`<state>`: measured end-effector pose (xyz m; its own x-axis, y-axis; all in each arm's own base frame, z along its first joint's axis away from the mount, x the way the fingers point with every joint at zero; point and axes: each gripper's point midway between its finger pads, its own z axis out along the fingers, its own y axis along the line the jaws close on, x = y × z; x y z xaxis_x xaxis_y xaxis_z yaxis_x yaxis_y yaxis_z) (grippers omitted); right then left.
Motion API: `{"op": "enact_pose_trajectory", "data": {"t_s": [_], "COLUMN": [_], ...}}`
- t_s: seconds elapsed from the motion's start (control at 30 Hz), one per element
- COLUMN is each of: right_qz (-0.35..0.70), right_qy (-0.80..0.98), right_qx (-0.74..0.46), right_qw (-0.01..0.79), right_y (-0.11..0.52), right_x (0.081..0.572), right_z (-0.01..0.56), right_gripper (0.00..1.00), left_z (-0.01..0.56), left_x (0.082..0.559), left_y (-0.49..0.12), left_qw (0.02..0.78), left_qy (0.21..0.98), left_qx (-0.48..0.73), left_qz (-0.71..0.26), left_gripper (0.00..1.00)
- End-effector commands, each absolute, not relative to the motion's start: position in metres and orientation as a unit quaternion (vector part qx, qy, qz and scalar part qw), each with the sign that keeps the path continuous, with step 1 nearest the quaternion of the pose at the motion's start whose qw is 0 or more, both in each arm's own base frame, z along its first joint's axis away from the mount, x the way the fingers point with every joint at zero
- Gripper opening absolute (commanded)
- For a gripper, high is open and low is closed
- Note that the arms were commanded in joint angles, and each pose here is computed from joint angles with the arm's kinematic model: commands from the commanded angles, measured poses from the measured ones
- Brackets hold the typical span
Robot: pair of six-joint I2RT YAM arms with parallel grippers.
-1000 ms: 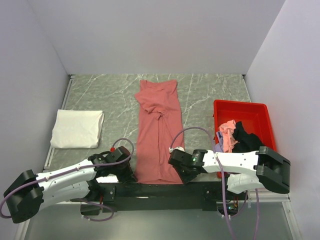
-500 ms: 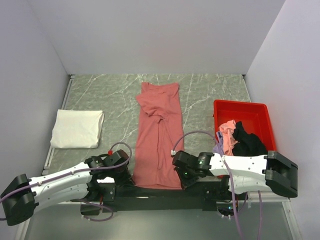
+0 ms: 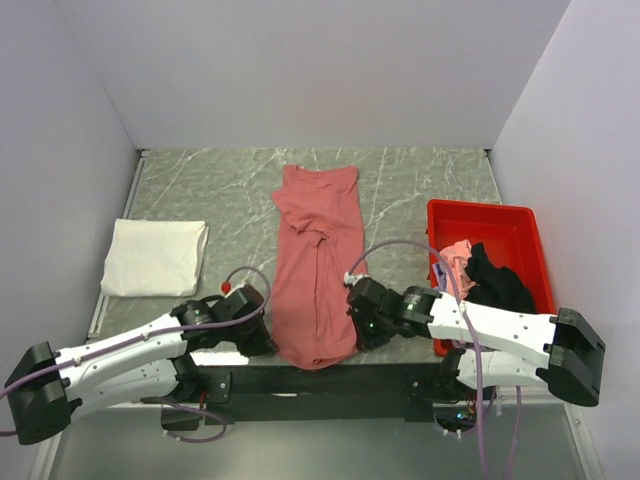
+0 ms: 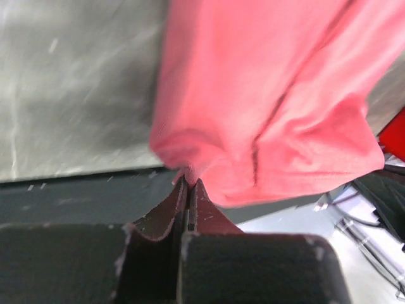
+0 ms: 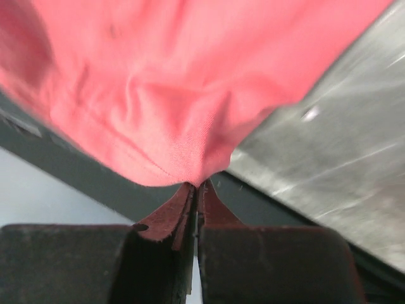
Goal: Fold and stack the t-shirts
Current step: Fold the tshirt
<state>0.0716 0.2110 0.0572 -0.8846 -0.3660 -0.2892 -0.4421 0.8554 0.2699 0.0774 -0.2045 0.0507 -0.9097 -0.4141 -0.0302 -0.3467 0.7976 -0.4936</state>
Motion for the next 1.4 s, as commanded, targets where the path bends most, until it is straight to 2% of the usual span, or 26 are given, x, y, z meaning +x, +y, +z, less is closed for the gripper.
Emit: {"op": "enact_pose_trajectory", "data": {"t_s": [0.0, 0.17, 0.3, 0.5, 0.63, 1.03, 1.37], "right_qz": [0.159, 0.155, 0.148, 0.140, 0.134, 0.104, 0.089], "right_qy": [0.947, 0.946, 0.937, 0.934, 0.930, 0.924, 0.930], "right_qx": [-0.209, -0.179, -0.157, -0.130, -0.113, -0.099, -0.090], "right_qw": [0.187, 0.221, 0.273, 0.301, 0.322, 0.354, 0.346], "right_y": [0.213, 0.214, 0.220, 0.224, 0.224, 0.218, 0.214], "right_x": [0.110, 0.145, 0.180, 0.210, 0.233, 0.294, 0.327], "right_z": [0.084, 0.098, 0.113, 0.121, 0.129, 0.148, 0.142], "right_gripper": [0.00, 0.00, 0.00, 0.00, 0.00, 0.00, 0.00], "left_z": [0.077, 0.106, 0.112, 0.118, 0.133, 0.142, 0.127], "left_x": [0.118, 0.169, 0.199, 0.245, 0.272, 0.323, 0.359], "left_y": [-0.213, -0.215, -0.220, -0.214, -0.219, -0.215, -0.210], "left_qw": [0.150, 0.219, 0.238, 0.275, 0.311, 0.336, 0.326], "left_qy": [0.939, 0.924, 0.917, 0.907, 0.887, 0.883, 0.892], "left_qx": [-0.186, -0.192, -0.184, -0.211, -0.217, -0.207, -0.213], "left_qz": [-0.248, -0.247, -0.263, -0.238, -0.265, -0.253, -0.229], "left_gripper": [0.00, 0.00, 0.00, 0.01, 0.01, 0.01, 0.01]}}
